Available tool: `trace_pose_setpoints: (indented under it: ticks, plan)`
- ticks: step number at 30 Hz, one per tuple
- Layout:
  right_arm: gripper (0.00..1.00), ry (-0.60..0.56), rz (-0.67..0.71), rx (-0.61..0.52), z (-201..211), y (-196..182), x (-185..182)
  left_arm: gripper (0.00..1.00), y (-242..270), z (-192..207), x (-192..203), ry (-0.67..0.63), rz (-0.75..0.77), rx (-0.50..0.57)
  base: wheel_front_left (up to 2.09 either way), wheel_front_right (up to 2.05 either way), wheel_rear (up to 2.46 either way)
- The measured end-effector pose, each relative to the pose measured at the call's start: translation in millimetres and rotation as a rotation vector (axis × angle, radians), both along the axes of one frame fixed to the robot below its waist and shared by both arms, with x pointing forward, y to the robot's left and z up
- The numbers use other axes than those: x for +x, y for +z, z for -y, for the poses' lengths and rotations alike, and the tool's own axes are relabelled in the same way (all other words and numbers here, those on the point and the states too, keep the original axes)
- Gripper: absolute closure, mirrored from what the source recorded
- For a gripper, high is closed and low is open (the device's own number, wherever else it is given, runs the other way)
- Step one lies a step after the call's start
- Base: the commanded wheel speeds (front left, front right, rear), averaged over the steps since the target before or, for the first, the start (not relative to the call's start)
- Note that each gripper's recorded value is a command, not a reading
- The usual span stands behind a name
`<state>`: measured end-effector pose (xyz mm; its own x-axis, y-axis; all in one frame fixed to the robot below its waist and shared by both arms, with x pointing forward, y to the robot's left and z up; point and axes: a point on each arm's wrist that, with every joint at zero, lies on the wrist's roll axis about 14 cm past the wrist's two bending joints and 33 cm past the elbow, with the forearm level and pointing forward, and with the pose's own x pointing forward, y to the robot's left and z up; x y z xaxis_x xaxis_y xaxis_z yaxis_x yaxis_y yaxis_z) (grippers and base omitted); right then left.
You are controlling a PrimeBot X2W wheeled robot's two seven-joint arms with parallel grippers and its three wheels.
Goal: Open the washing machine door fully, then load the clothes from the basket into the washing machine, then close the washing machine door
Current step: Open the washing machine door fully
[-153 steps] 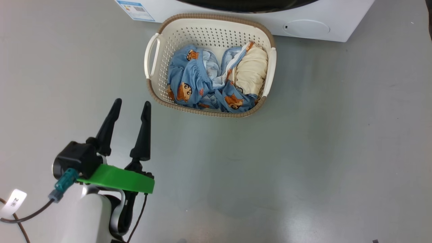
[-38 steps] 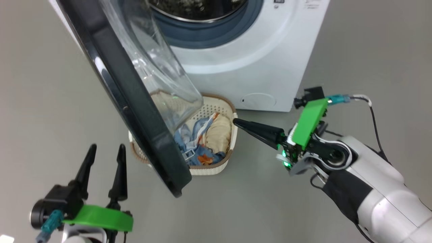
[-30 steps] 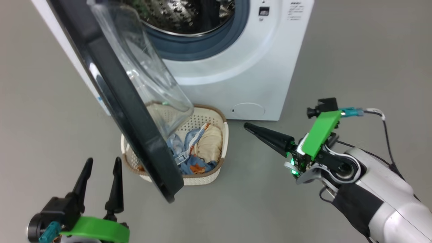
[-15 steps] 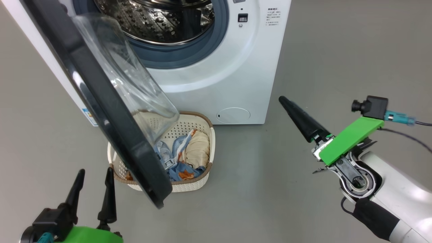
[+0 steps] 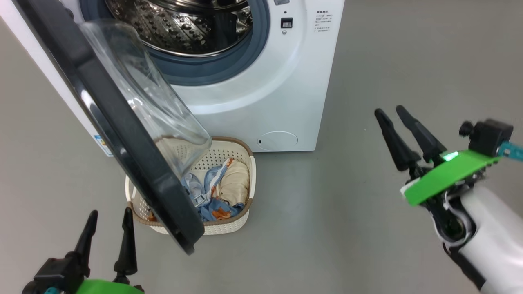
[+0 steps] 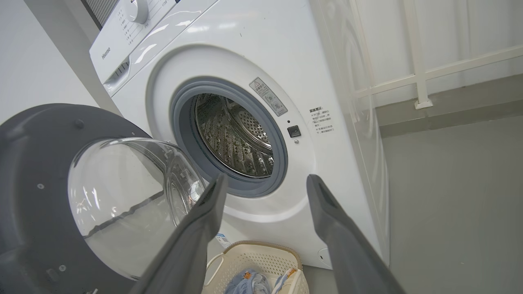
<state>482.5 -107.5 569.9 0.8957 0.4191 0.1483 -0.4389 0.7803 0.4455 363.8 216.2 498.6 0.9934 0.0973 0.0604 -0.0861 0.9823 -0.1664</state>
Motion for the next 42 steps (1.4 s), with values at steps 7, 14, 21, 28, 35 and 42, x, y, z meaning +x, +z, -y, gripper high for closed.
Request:
trace_pose_setpoints:
  ticks: [7, 14, 21, 28, 35, 42]
  plan:
    - [0.0, -0.1, 0.049, -0.147, 16.8, -23.2, -21.4, 0.0, 1.6, -0.1, -4.6, 0.003, 0.005, 0.001, 0.0, 0.0, 0.0]
    - [0.0, -0.177, 0.071, -0.243, 31.7, -36.0, -46.7, 0.0, 5.8, -0.5, -10.1, 0.01, 0.017, 0.005, 0.0, 0.0, 0.0]
    - [0.0, -0.266, 0.067, -0.286, 52.0, -43.7, -71.4, 0.0, 9.3, -1.2, -17.3, 0.02, 0.027, 0.009, 0.0, 0.0, 0.0]
    - [0.0, -0.322, 0.057, -0.361, 70.9, -52.9, -95.8, 0.0, 13.7, -2.0, -26.5, 0.028, 0.039, 0.013, 0.0, 0.0, 0.0]
    - [0.0, -0.363, 0.054, -0.388, 78.9, -55.6, -110.4, 0.0, 9.0, -4.9, -41.4, 0.045, 0.021, 0.02, 0.0, 0.0, 0.0]
    - [0.0, -0.368, 0.069, -0.389, 76.9, -51.3, -110.7, 0.0, 10.5, -2.3, -44.7, 0.037, 0.026, 0.022, 0.0, 0.0, 0.0]
